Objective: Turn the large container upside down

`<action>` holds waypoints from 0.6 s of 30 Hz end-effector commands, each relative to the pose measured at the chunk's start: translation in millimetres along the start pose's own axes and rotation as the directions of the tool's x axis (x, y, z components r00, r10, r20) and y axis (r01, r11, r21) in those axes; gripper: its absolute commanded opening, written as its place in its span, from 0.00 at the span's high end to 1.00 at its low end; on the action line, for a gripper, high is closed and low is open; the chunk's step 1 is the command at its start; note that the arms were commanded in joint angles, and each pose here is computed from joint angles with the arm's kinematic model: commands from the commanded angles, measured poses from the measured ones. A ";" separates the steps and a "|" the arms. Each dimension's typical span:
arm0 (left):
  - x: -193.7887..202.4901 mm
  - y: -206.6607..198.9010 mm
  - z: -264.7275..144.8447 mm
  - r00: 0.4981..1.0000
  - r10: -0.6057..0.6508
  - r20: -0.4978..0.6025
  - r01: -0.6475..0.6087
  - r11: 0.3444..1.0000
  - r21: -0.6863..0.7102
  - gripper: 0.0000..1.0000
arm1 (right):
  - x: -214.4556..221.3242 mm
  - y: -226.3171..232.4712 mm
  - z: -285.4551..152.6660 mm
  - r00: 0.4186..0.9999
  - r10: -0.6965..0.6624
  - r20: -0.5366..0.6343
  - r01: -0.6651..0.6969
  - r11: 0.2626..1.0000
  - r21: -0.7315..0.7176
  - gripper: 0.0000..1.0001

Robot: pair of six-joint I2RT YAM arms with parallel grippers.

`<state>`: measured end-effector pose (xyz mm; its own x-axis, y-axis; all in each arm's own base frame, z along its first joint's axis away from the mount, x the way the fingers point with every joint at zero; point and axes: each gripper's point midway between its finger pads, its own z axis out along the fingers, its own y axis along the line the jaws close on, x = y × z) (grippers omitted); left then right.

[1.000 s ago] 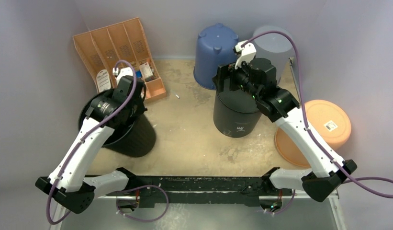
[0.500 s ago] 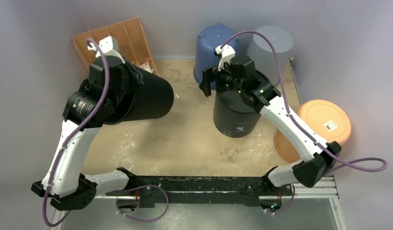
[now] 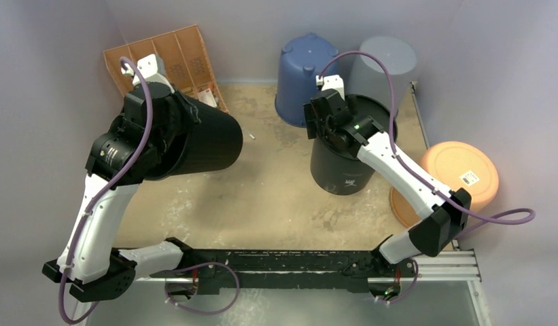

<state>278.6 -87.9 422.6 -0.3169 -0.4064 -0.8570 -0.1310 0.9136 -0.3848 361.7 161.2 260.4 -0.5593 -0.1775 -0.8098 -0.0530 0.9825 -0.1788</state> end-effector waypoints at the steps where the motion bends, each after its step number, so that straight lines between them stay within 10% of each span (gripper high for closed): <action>1: -17.7 -14.3 2.3 0.998 -0.008 0.062 0.004 0.998 0.056 1.00 | 29.8 -59.5 -17.5 0.996 -0.013 -0.084 0.034 0.966 0.257 0.04; 9: -5.1 -31.6 13.2 1.000 0.008 0.014 -0.010 0.992 0.125 1.00 | -15.9 -54.3 -37.6 0.999 0.027 0.047 -0.034 0.986 0.161 0.00; 18: 4.1 -38.3 23.5 1.000 0.022 0.016 -0.024 0.983 0.181 1.00 | -89.0 45.7 -92.7 0.968 0.141 0.207 -0.021 0.871 -0.492 0.00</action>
<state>296.3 -120.1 383.7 -0.4355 -0.3434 -0.8321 -0.0464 0.9317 -0.3602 342.9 169.4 315.1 -0.4966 -0.1417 -0.8563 -0.1703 0.9833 -0.0640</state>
